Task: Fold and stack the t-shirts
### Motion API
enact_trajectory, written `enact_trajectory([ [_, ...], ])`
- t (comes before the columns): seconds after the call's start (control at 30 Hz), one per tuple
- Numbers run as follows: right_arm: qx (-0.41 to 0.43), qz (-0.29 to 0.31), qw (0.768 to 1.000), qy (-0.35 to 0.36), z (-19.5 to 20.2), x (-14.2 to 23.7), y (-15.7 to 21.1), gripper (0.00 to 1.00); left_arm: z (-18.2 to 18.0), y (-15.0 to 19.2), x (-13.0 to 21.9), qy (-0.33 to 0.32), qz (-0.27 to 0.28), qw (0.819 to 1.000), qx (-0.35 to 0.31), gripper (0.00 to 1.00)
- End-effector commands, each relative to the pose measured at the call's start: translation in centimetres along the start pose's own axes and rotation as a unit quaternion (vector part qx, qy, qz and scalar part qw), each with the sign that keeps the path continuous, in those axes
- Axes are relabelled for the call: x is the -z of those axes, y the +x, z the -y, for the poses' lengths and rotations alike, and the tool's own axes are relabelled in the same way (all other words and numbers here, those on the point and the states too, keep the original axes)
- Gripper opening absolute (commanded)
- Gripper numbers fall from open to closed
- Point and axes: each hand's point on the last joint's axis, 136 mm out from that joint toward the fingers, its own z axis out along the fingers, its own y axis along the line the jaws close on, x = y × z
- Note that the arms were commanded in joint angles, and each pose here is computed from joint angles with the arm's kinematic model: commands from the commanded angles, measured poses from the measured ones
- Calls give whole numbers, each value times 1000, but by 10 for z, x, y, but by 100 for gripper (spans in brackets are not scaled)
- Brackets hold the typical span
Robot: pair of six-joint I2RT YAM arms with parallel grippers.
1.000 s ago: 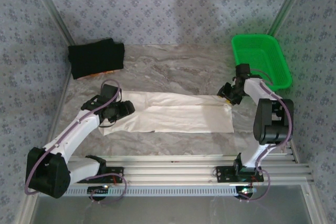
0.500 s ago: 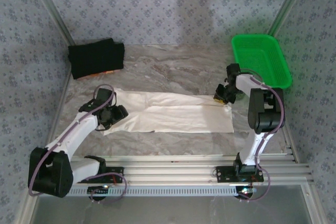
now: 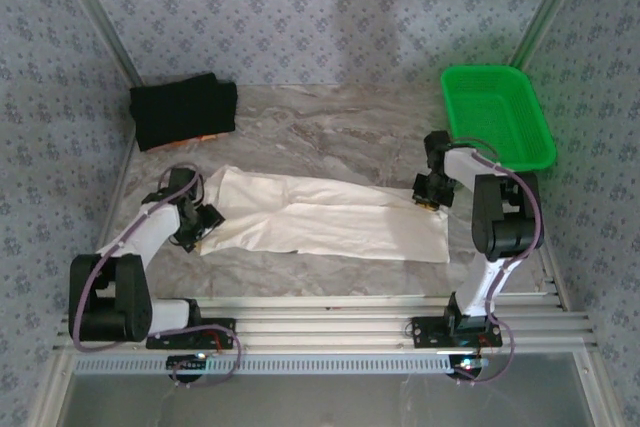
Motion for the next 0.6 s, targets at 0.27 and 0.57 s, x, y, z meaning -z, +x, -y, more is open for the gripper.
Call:
enact_trajectory([
  [0.27, 15, 126, 990, -56, -13, 60, -12, 34, 77, -10, 41, 77, 14, 993, -91, 70],
  [0.57, 33, 63, 990, -125, -36, 34, 5, 24, 109, 11, 4, 77, -28, 991, -102, 70],
])
